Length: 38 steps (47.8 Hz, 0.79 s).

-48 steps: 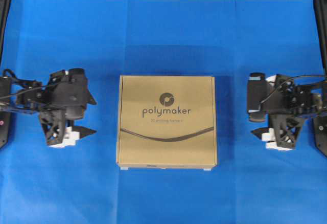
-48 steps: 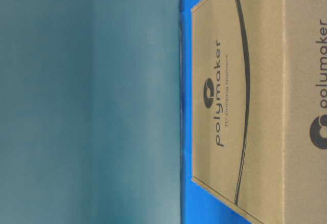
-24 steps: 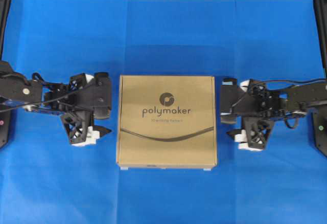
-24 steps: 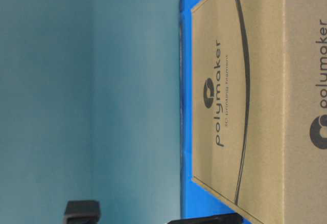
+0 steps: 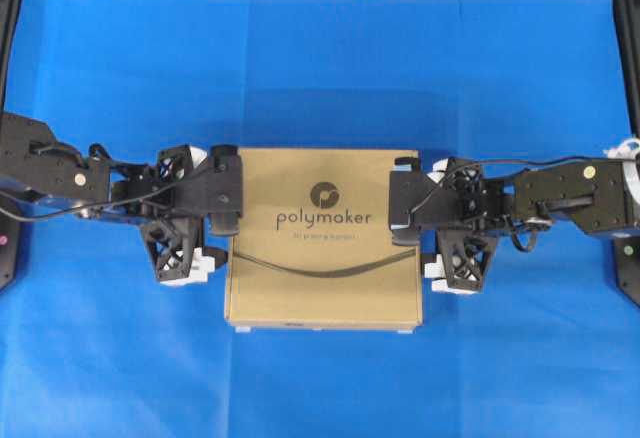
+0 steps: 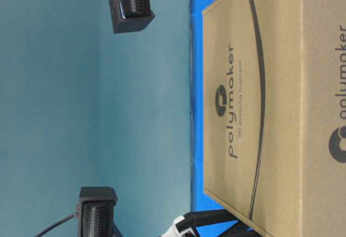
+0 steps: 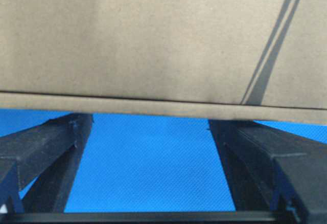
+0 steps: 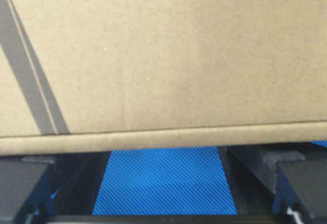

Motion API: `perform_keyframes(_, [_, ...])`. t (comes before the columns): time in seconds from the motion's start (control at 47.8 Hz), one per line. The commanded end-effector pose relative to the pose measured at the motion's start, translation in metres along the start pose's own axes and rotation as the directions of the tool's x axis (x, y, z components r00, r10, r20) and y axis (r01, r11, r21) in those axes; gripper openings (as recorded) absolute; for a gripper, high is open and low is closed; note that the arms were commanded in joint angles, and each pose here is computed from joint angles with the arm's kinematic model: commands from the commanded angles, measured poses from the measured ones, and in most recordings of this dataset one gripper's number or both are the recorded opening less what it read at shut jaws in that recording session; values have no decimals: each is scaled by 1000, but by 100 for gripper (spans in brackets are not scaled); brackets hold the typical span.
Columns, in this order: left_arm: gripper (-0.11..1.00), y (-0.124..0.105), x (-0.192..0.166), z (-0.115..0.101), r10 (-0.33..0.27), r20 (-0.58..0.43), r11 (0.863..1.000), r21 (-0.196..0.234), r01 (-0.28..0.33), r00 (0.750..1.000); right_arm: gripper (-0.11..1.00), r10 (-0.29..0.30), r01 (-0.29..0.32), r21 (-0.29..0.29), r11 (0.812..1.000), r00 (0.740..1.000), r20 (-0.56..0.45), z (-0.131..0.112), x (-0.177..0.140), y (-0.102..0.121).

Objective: Lift up the cardboard box by clamping it between your arms.
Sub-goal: 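Squeeze the box between both grippers and raise it off the table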

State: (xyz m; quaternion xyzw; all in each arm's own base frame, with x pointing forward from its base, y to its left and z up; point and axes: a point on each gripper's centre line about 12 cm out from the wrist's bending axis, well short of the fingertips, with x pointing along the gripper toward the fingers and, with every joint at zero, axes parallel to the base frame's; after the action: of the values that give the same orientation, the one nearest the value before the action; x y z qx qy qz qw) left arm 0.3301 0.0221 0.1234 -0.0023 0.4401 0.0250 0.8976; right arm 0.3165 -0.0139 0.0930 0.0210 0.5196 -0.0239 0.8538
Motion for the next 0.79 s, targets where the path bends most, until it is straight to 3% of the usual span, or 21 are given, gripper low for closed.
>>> perform_keyframes(0.0, [90,1,0,13,3,24,1000,4,-3,1000,100,0,-1,10,1000,999,41,13,-2,-1])
perform_keyframes(0.481, [89,4,-2,32,8,41,1000,2,-8,999,100,-4,3,21,1000,998,60,22,-11,-3])
perform_keyframes(0.774, [89,8,-45,74,17,58,1000,0,-17,998,100,-5,4,25,1000,999,34,38,-48,-5])
